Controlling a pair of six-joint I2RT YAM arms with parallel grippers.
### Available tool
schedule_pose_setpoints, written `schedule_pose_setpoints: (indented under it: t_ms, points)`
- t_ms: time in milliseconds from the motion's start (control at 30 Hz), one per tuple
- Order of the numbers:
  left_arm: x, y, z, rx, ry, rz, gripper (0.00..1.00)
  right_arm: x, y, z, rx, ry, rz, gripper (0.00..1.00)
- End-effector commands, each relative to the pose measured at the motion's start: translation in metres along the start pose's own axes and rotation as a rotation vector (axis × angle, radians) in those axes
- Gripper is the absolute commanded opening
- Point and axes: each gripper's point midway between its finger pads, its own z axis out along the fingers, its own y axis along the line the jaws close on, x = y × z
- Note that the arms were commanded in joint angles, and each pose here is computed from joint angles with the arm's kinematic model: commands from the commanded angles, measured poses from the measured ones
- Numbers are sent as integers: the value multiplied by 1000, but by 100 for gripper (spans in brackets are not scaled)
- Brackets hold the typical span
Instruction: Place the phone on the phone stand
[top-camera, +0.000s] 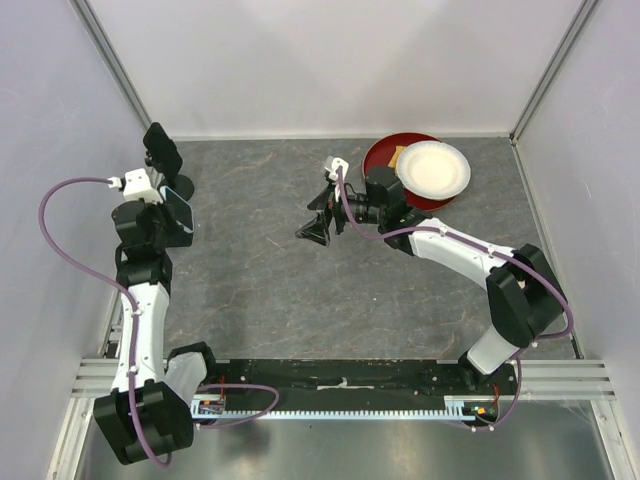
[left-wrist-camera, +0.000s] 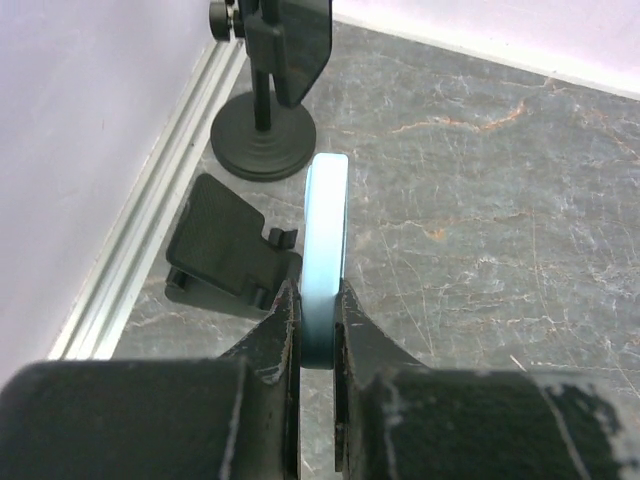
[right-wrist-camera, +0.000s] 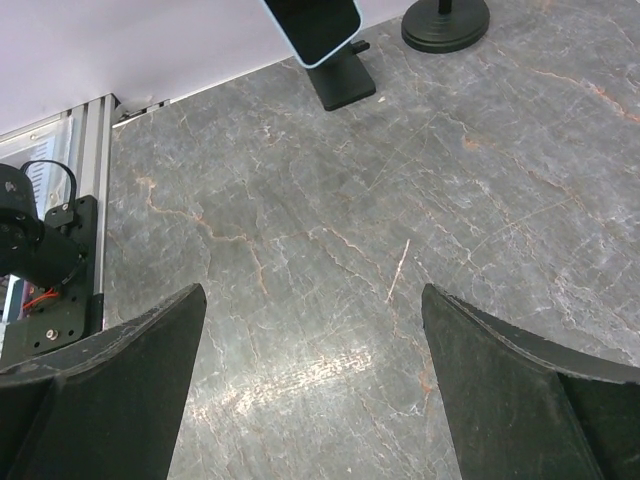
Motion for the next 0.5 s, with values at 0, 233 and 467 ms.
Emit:
schedule_pose_setpoints:
  t_ms: [0, 233, 467]
  points:
    - [-82, -4, -8, 73, -240, 115, 2, -17, 7, 0, -22, -34, -61, 95]
    - [-78, -12, 3, 239, -184, 386, 2, -19, 11, -1, -41, -36, -73, 96]
    - [-81, 10, 16, 297, -134, 331, 2, -20, 17, -3, -65, -43, -82, 96]
